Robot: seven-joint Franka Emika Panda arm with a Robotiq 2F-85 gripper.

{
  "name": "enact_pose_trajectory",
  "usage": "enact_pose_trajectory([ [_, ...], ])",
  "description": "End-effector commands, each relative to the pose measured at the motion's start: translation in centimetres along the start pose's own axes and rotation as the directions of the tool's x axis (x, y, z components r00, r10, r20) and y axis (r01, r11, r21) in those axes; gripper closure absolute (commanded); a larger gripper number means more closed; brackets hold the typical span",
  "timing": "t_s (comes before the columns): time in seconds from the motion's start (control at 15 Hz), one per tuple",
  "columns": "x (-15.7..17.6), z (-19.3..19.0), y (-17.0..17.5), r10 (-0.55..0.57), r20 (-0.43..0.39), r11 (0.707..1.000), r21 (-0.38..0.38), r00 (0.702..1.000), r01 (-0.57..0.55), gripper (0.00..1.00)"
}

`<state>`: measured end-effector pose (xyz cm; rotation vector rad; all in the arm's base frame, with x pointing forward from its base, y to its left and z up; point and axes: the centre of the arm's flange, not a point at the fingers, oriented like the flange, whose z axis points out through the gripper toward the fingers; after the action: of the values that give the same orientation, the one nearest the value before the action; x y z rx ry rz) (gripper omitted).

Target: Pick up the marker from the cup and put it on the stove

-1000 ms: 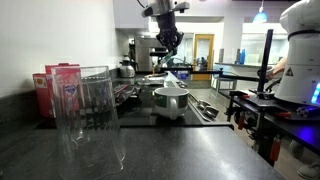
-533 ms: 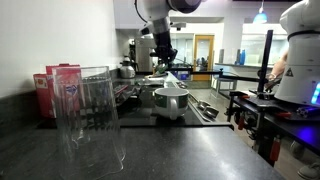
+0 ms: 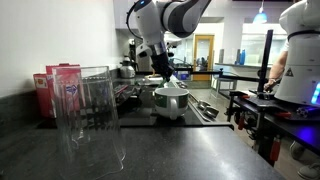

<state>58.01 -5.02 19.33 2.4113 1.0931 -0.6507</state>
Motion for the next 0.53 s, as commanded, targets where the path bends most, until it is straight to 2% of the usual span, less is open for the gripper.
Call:
enact_pose_trajectory([
  [0.0,1.1,0.7,1.1,0.002,0.011,0.998,-0.064,1.0,-0.002,0.55],
  [0.07,1.3,0.7,1.4,0.0,0.013,0.998,-0.071,1.0,0.001,0.54],
  [0.47,0.3,-0.7,2.3,0.016,-0.009,0.995,-0.103,1.0,-0.017,0.1],
])
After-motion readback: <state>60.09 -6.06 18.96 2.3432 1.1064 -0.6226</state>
